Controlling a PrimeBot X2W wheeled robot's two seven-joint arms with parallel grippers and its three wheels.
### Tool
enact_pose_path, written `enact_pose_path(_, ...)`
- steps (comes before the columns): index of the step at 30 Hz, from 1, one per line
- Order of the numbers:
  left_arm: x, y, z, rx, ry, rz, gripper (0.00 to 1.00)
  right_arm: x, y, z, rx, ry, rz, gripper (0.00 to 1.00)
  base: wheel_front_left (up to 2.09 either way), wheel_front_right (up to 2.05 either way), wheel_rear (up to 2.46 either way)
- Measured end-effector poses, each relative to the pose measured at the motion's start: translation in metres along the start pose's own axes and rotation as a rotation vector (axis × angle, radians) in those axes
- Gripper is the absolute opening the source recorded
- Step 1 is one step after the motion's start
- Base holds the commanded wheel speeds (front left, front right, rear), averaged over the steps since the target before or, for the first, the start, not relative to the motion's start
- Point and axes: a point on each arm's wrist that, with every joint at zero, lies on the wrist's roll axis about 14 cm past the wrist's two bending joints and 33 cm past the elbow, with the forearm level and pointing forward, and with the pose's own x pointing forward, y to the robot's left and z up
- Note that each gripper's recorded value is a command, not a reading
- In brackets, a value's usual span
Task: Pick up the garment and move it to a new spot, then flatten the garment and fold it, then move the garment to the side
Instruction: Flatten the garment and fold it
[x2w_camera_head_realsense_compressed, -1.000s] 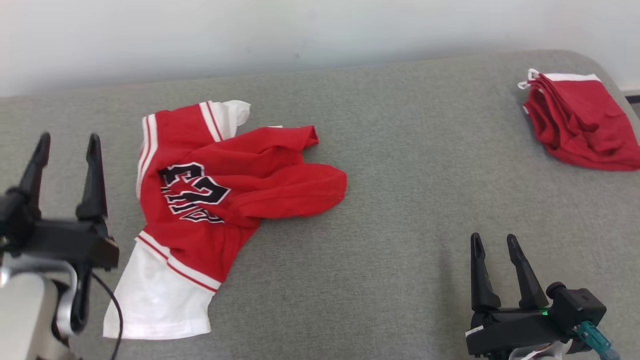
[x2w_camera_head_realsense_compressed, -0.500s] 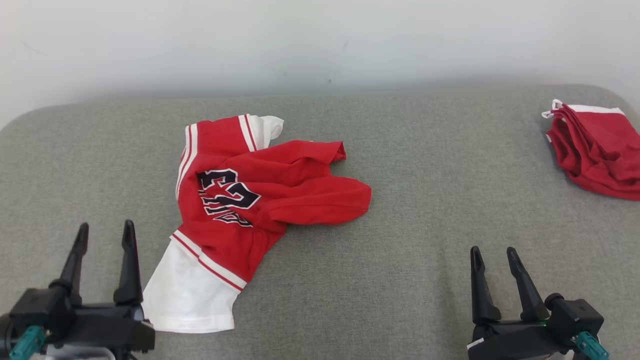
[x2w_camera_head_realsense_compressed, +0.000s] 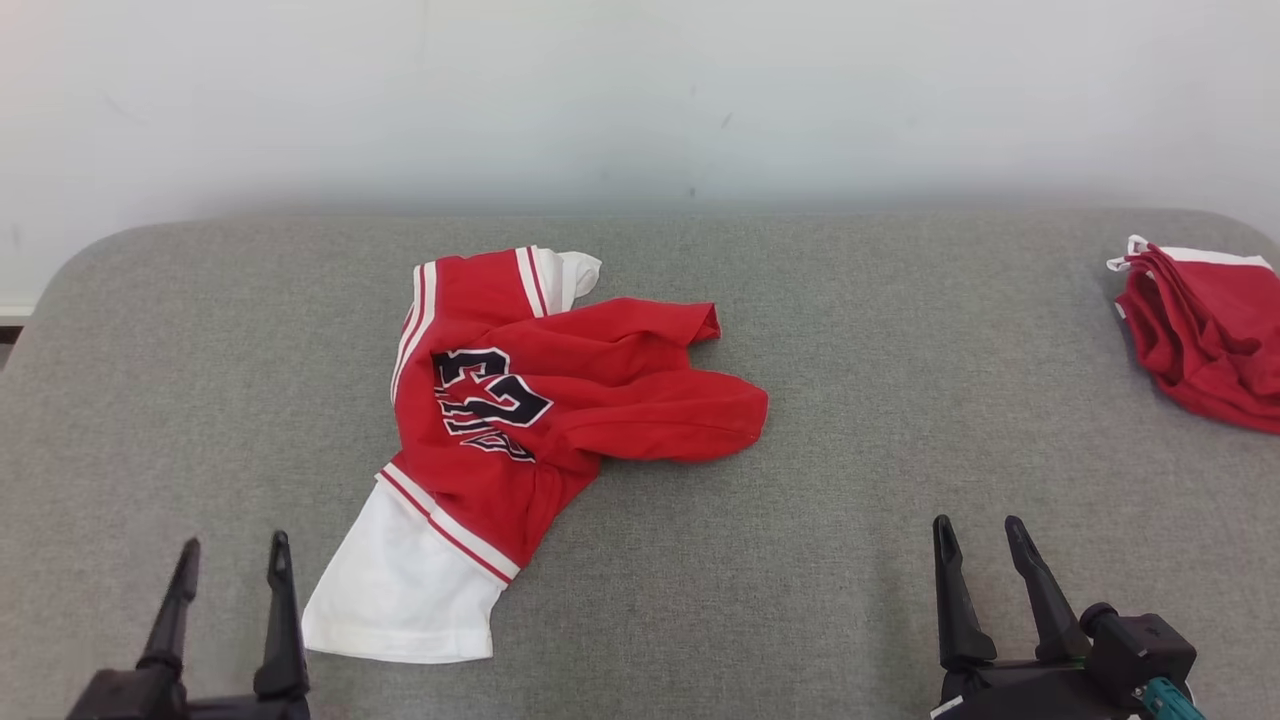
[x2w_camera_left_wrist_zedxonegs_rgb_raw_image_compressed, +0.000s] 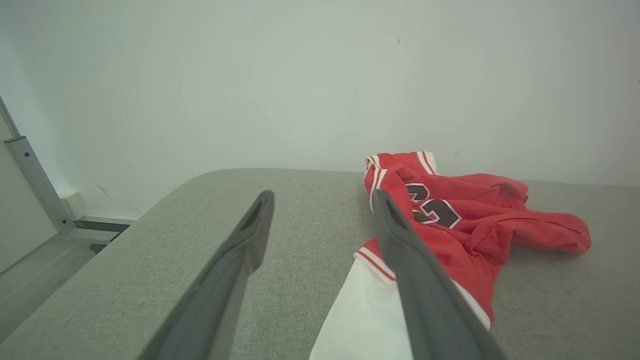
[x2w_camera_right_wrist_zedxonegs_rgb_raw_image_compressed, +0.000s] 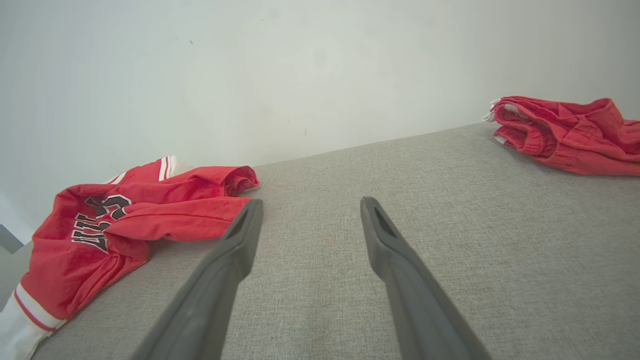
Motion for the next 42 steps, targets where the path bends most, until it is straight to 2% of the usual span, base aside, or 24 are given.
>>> enact_pose_path(9,-0.018,-0.003,-0.025,-0.01,0.072,0.011,1.0,-0.001,0.003,-0.008,0.003,0.026,0.01,1.0,0.0,0.0,0.0)
enact_pose_path(17,-0.021,0.002,-0.028,-0.021,0.079,0.033,1.0,0.005,0.012,-0.017,-0.007,0.056,0.05,1.0,0.0,0.0,0.0)
enact_pose_path(31,-0.019,0.006,-0.03,-0.038,0.08,0.054,1.0,0.077,0.047,-0.014,-0.095,0.071,0.211,1.0,0.0,0.0,0.0)
enact_pose_path(42,-0.022,0.017,-0.039,-0.038,0.111,0.097,1.0,0.116,0.064,-0.057,-0.124,0.227,0.26,1.0,0.0,0.0,0.0)
